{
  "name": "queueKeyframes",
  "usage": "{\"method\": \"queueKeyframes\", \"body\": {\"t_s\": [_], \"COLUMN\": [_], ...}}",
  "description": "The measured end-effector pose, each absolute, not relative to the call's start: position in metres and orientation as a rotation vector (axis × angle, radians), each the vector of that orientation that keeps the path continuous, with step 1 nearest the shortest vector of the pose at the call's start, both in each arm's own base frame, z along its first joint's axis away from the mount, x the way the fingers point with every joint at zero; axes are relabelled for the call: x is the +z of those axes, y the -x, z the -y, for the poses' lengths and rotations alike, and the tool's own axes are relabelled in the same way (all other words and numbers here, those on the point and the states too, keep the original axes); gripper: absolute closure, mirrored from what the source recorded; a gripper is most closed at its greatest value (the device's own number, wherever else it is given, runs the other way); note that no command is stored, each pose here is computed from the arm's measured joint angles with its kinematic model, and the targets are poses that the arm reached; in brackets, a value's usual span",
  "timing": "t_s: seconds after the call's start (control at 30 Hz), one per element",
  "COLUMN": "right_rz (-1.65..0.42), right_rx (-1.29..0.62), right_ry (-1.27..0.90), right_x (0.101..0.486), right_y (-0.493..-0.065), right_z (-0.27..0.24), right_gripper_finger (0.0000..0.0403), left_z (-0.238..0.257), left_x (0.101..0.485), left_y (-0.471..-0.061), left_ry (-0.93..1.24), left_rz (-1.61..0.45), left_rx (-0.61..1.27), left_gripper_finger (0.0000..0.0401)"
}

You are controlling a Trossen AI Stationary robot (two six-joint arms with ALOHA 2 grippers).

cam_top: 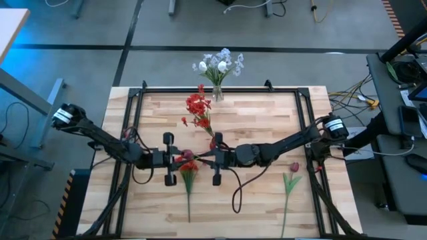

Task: Sort flowers into vase by color
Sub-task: Put the top dark red flower into the red vase

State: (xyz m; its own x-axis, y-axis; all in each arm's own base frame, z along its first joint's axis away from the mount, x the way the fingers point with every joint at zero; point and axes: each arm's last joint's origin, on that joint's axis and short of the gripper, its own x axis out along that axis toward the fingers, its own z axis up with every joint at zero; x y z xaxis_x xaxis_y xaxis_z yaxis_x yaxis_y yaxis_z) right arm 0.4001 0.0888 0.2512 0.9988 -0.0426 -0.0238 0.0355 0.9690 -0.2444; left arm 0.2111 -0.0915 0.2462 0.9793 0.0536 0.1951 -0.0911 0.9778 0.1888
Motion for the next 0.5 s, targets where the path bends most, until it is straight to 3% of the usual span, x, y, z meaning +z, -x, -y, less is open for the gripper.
{"method": "queueKeyframes", "body": {"t_s": [0.27, 0.5], "right_rz": [-0.039, -0.061], "right_rx": [-0.146, -0.226], "right_ry": [0.253, 0.182], "right_x": [0.264, 0.279], "right_y": [-0.384, -0.35], "right_z": [-0.084, -0.076], "right_gripper_finger": [0.0385, 0.0385], "left_z": [0.089, 0.079], "left_x": [0.239, 0.226], "left_y": [-0.204, -0.188], "left_ry": [-0.218, -0.219], "left_rz": [0.16, 0.135], "left_rx": [0.066, 0.125], "left_gripper_finger": [0.0258, 0.0245]}}
